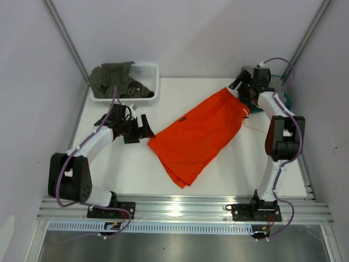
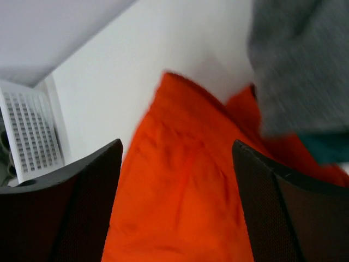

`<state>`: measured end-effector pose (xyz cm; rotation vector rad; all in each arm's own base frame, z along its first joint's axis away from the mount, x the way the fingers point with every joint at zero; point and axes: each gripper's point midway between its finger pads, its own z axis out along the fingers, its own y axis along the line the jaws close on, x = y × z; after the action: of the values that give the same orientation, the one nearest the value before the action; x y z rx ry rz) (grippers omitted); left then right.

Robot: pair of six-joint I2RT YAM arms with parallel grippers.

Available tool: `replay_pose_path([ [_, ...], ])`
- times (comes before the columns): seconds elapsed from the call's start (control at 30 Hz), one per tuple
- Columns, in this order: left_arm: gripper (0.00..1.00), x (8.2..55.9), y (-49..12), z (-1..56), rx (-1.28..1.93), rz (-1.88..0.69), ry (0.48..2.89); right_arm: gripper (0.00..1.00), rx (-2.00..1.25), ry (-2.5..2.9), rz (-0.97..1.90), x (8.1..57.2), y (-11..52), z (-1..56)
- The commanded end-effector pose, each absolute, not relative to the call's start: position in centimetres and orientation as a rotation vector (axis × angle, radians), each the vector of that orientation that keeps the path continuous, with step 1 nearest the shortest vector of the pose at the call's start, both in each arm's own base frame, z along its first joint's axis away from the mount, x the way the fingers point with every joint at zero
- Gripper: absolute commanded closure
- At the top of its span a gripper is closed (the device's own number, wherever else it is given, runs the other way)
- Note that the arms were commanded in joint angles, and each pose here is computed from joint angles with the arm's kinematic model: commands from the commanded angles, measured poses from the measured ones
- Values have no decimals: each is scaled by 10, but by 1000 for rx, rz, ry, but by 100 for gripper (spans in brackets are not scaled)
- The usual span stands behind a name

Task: Fold and stack the shorts
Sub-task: Fold the shorts

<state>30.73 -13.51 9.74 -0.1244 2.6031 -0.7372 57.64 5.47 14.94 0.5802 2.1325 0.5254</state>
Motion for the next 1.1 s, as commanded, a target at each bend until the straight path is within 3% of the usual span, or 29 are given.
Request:
replay_pose_path([
  [0.0,1,299,-143,104,-219,-802,2495,25,435,1901,692,557,46,219],
  [0.13,1,285,-155,98,-241,-834,2449,34,395,1983,734,530,54,178],
  [0.3,1,268,-175,77,-278,-872,2443,36,330,2055,639,518,70,153],
  [0.43,1,264,-185,71,-319,-934,2374,44,341,2088,611,523,69,130],
  [0.77,1,258,-202,57,-300,-949,2378,44,497,2358,321,518,47,42],
  [1.07,1,250,-211,35,-398,-965,2411,46,508,2365,311,508,50,33],
])
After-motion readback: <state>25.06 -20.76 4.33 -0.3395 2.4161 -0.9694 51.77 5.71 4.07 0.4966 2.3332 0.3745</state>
